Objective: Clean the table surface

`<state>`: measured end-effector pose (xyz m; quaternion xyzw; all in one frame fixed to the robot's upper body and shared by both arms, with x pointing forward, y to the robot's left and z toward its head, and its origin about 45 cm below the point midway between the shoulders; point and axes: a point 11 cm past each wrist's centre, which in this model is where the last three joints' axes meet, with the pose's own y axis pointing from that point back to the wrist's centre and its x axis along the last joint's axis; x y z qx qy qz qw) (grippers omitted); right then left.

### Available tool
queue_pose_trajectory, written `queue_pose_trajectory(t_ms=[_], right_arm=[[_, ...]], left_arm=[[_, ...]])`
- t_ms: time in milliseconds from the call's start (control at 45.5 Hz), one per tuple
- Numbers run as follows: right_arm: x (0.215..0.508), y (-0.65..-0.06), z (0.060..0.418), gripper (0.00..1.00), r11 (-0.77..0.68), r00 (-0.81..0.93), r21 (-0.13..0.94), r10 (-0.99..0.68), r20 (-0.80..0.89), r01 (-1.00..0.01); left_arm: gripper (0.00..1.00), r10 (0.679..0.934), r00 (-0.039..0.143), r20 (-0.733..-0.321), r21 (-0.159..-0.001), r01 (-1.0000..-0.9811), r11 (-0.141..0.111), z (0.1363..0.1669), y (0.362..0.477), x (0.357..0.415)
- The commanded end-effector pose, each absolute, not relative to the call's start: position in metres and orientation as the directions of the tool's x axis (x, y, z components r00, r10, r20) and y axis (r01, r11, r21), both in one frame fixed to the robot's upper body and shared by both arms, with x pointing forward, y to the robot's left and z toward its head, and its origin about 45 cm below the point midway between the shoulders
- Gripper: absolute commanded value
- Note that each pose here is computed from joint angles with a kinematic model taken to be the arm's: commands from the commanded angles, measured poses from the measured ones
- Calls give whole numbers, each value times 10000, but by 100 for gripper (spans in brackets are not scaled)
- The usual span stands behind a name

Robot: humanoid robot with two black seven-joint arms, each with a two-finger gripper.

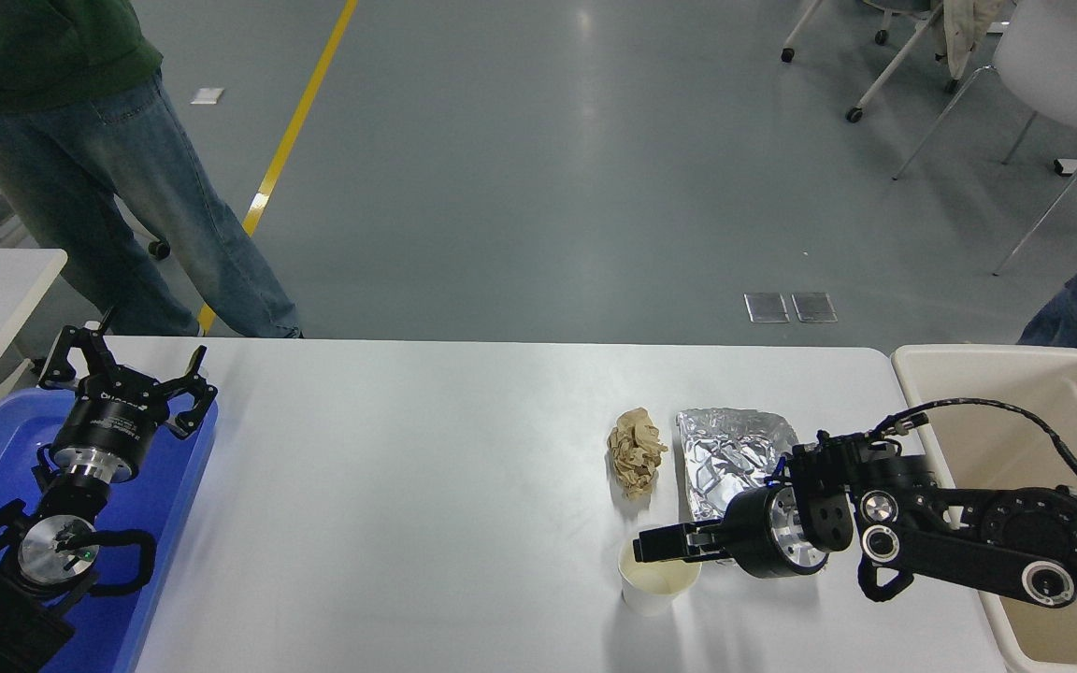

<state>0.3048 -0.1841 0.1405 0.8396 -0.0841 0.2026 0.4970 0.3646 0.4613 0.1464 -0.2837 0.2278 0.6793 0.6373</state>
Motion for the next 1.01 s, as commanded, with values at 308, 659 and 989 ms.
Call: queue_pose_trajectory(t_ms=[308, 659, 989], right_arm=[[2998, -1871, 1365, 31, -5122, 8808, 7936, 1375, 4531, -3283], [3094, -1904, 1507, 0, -5330, 8650, 7744, 1448, 4804, -3408], [3139, -1962, 1554, 0, -5216, 8618, 7775, 1443, 4863, -3514]], left_arm=[[100, 7366, -268, -6758, -520, -9951, -839, 1463, 4613, 3645], [100, 7366, -268, -6758, -531, -9950, -849, 1464, 4614, 3645], [100, 7366, -268, -6758, -520, -9951, -839, 1463, 4613, 3645]])
